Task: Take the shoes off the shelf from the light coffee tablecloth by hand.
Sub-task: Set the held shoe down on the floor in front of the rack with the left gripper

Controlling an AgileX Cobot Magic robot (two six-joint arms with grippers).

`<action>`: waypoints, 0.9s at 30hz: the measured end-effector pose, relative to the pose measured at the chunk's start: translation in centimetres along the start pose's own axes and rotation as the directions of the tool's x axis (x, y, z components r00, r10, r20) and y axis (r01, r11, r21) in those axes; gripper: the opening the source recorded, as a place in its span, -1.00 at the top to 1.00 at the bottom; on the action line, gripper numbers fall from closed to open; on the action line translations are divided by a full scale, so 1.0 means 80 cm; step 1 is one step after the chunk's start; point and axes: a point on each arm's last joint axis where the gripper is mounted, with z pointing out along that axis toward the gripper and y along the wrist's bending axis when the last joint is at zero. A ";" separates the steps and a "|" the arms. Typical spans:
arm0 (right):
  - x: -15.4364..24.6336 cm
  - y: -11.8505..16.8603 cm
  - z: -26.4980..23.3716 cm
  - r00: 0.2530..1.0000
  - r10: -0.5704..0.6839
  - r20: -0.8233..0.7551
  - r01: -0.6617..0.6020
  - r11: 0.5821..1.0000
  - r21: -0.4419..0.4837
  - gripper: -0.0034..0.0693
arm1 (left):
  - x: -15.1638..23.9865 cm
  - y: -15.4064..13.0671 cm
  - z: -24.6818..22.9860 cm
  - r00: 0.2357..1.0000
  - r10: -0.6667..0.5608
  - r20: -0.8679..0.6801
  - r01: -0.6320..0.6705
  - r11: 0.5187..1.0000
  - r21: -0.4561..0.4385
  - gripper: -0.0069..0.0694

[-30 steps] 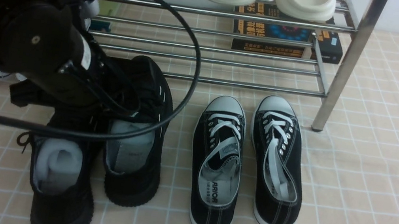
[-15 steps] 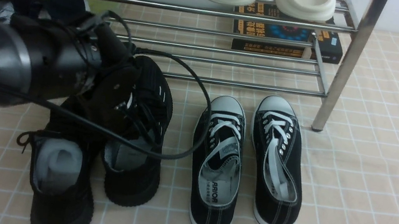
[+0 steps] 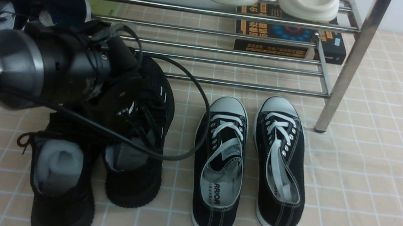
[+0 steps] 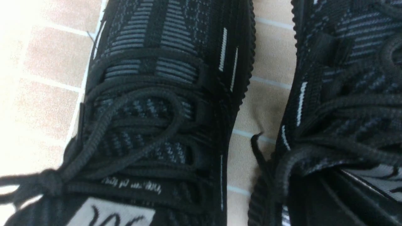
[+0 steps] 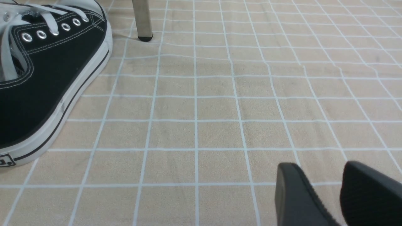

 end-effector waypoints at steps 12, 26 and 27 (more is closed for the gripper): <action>0.000 0.000 0.000 1.000 -0.001 0.000 0.001 1.000 0.000 0.25 | 0.005 0.020 -0.073 0.999 0.018 -0.040 -0.014 0.994 0.104 0.81; 0.000 0.000 0.000 1.000 -0.001 0.000 0.001 1.000 0.000 0.25 | 0.022 0.028 -0.070 0.982 0.020 -0.189 -0.017 1.000 0.016 0.64; 0.000 0.000 0.000 1.000 -0.001 0.000 0.001 1.000 0.000 0.25 | 0.022 0.026 -0.066 0.981 0.021 -0.195 -0.020 1.000 0.009 0.59</action>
